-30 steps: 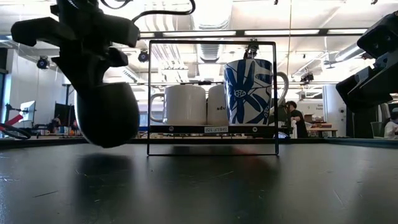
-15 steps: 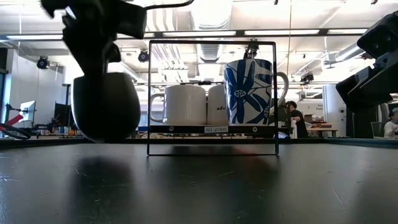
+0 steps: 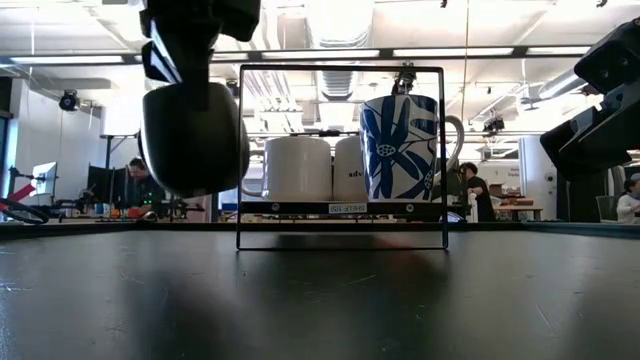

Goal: Place coffee mugs
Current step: Put the black mug on the shelf

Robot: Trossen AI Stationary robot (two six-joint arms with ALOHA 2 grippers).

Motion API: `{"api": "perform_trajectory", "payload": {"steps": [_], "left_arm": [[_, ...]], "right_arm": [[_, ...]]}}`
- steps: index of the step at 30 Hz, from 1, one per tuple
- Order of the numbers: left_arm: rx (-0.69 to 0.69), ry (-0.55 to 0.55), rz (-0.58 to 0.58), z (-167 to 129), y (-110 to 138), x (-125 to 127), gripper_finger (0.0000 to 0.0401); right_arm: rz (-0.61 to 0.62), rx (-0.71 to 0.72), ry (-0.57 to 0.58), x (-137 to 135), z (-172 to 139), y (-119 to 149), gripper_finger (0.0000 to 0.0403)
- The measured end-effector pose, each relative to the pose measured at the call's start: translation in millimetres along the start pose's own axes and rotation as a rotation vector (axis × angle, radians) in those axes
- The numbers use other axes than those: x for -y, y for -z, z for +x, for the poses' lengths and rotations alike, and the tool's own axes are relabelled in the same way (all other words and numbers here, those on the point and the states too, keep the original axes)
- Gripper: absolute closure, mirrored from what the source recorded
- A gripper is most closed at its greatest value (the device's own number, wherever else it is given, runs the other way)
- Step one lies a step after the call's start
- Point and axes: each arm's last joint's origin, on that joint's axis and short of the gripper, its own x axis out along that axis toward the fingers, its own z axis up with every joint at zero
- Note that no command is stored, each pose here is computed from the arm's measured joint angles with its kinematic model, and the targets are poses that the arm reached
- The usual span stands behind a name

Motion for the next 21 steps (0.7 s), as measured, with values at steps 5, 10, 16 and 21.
{"api": "perform_trajectory", "payload": {"steps": [5,10,16,21], "left_arm": [[-0.013,-0.002,-0.002,-1.7,-8.3,-9.3,0.0392],[-0.038,0.029,0.002,-1.7,-13.9,-15.9,0.0392],[-0.048,0.094,0.008,-3.5,-24.3,-23.6,0.0391],[-0.032,0.094,0.029,-5.2,-31.2,-30.5,0.0391]], "right_arm": [[0.000,0.000,0.000,0.0,0.0,0.0,0.0328],[0.000,0.000,0.000,0.0,0.0,0.0,0.0328],[0.000,0.000,0.000,0.0,0.0,0.0,0.0328],[0.000,0.000,0.000,0.0,0.0,0.0,0.0328]]}}
